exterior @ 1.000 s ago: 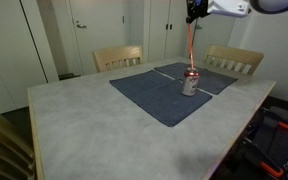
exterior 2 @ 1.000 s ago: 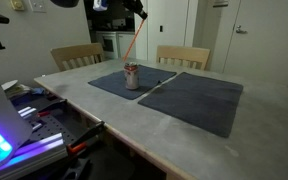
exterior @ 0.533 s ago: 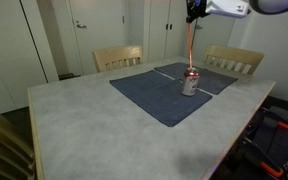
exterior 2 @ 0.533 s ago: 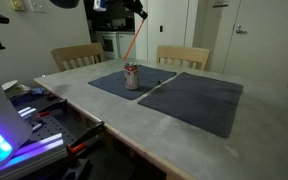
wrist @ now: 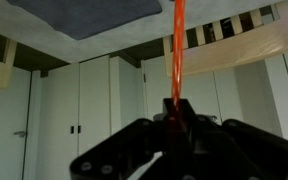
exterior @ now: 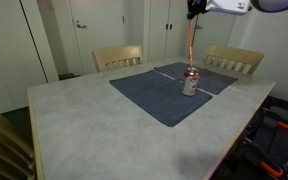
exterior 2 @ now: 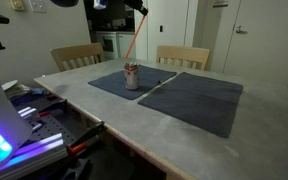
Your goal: Put the red straw in the can
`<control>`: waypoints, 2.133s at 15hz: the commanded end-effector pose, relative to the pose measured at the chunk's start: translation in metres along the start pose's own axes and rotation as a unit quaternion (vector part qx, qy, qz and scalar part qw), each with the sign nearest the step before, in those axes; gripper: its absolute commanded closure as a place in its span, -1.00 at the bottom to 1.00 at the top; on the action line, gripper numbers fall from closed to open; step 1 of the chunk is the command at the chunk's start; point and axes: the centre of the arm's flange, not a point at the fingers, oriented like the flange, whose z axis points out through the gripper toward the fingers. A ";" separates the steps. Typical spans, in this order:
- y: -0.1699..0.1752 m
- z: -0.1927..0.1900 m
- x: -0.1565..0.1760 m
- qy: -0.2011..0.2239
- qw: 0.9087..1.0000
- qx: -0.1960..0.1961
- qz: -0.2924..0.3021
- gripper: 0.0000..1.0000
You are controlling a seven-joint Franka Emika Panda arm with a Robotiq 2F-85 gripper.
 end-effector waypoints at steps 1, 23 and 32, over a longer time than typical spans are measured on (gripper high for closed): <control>0.016 -0.010 -0.014 0.012 1.000 -0.014 -0.005 0.96; 0.031 0.012 -0.032 -0.014 0.999 -0.040 0.012 0.96; 0.029 0.019 -0.046 -0.017 0.998 -0.043 0.041 0.96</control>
